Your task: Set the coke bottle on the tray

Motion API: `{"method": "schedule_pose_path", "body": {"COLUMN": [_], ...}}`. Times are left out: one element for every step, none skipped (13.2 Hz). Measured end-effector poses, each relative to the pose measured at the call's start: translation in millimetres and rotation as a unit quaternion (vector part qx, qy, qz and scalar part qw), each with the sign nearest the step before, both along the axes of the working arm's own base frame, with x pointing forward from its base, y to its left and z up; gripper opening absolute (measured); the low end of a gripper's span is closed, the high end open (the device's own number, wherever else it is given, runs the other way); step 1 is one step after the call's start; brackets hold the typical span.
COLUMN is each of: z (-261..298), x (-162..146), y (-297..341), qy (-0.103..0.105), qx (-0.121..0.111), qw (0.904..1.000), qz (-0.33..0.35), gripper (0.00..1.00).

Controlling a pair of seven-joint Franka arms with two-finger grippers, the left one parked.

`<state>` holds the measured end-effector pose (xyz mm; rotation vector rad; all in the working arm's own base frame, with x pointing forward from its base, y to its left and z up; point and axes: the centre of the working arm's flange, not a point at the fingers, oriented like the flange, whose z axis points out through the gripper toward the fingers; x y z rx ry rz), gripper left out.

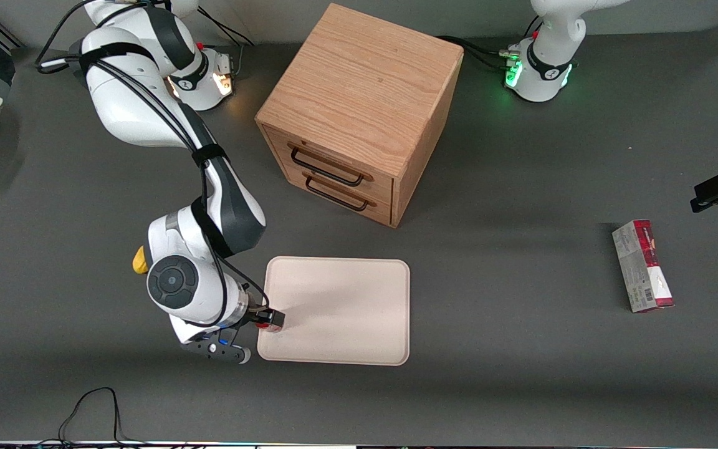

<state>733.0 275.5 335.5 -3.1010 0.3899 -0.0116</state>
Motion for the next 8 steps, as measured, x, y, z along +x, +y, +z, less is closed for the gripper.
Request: {"method": "schedule_pose_path", "body": {"z": [1,4,8,15,24,33,46,60], "x": [0,1,1,1,-2,-7,-12,-18], "y": [0,0,0,-1,-5,-10,-17,-28], "qy": [-0.001,-0.003,-0.006,-0.005,0.005,0.019,0.036,0.049], "qx": [0.0,0.001,0.002,0.001,-0.003,-0.01,-0.016,-0.021], "qw": [1.0,1.0,1.0,1.0,1.0,0.9998,0.9991,0.9982], "qz": [0.0,0.0,0.0,-0.001,-0.001,0.003,0.014,0.029], "gripper": [1.0,1.0,1.0,1.0,1.0,1.0,1.0,1.0]}}
